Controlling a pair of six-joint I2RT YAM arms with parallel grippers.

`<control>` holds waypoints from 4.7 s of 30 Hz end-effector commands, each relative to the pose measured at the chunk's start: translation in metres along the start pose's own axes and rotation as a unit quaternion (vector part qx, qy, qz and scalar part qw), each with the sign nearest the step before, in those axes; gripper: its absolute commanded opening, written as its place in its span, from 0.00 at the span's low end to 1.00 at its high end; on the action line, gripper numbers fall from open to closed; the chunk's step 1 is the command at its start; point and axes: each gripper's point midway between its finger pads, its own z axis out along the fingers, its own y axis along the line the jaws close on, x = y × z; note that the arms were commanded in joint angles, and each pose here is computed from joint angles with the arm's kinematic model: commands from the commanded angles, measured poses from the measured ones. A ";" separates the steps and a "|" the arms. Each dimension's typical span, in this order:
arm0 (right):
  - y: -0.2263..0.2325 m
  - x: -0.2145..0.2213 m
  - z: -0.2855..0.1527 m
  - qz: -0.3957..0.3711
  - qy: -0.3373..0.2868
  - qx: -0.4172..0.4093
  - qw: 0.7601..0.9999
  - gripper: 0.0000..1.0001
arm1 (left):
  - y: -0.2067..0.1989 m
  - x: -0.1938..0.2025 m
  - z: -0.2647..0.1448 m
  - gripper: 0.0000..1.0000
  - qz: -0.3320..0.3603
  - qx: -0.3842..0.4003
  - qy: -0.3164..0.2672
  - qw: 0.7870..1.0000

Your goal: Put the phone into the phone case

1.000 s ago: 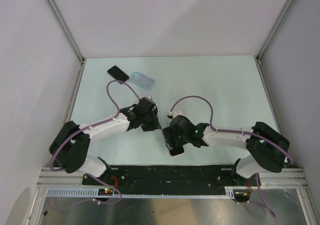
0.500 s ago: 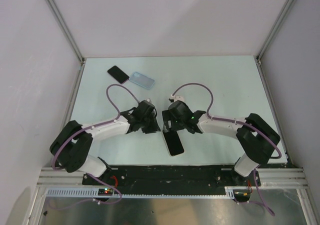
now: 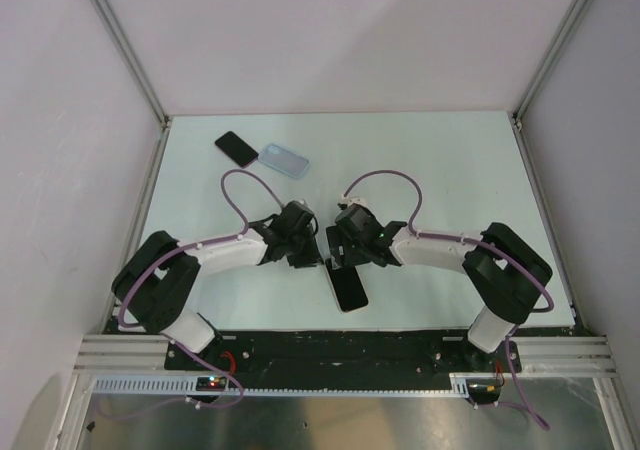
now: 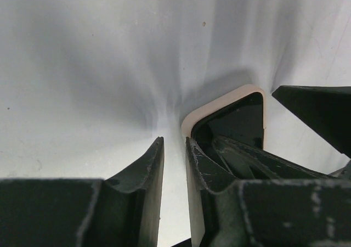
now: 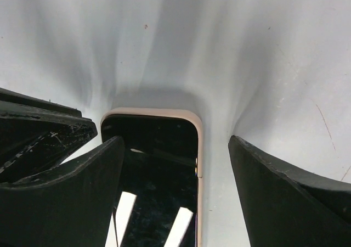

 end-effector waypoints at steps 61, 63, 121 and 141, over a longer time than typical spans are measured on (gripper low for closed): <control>-0.020 0.060 0.008 0.018 0.046 0.002 0.999 0.67 | 0.072 0.087 0.036 0.06 0.048 -0.198 0.056 0.977; -0.023 0.057 0.005 0.026 0.039 -0.001 0.999 0.67 | 0.063 0.080 0.036 0.06 0.049 -0.188 0.047 0.980; 0.000 0.125 -0.046 -0.014 0.056 -0.065 0.996 0.57 | -0.024 0.141 -0.011 0.21 0.076 -0.026 0.123 0.989; -0.009 0.076 -0.058 0.037 -0.011 -0.067 0.997 0.83 | -0.046 0.074 -0.032 0.27 0.077 -0.005 0.031 0.997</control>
